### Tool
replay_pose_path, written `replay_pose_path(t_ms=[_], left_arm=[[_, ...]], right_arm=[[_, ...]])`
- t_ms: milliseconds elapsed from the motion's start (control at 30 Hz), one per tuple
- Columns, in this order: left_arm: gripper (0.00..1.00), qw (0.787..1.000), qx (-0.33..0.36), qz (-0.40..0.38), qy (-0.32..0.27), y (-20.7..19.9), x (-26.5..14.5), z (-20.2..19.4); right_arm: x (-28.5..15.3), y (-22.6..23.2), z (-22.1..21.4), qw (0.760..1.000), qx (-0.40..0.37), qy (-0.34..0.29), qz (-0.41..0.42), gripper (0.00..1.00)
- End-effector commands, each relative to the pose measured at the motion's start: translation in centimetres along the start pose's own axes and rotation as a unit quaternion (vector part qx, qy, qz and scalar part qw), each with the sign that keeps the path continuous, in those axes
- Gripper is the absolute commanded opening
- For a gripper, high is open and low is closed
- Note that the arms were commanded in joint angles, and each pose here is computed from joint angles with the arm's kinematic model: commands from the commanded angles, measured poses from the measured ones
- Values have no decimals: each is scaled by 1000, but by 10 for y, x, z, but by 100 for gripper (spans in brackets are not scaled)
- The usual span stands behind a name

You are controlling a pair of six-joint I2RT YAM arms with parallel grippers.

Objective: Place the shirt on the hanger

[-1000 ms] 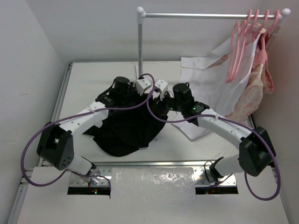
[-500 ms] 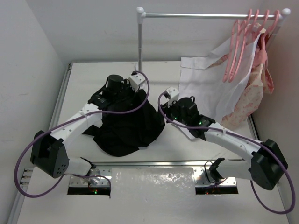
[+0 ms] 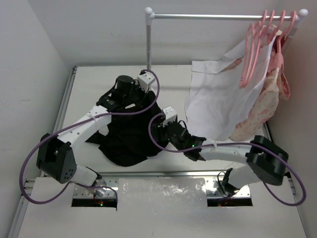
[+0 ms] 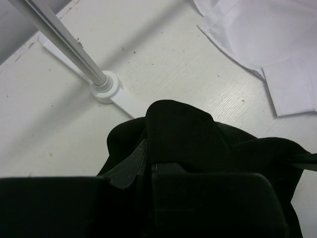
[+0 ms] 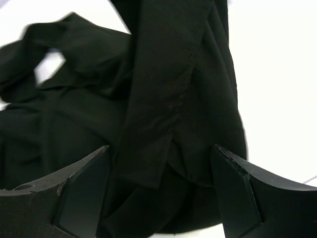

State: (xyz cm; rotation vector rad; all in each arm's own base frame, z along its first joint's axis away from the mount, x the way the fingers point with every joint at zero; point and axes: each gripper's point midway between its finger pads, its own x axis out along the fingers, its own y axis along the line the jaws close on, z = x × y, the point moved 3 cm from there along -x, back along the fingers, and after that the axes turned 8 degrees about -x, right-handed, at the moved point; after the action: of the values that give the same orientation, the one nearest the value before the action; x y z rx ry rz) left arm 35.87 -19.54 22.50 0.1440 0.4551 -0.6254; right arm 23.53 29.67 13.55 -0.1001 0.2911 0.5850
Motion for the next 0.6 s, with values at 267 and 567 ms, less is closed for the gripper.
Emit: replay_pose_path(t_ms=[267,567], left_arm=[[0,999,-12,36,-19,21,-13,16],[0,996,78,-16,50,28,-83,-23]], right_arm=[[38,-43,22,987,67,-63,-132,22],[60,-21,83,993,-47,-27,105,0]])
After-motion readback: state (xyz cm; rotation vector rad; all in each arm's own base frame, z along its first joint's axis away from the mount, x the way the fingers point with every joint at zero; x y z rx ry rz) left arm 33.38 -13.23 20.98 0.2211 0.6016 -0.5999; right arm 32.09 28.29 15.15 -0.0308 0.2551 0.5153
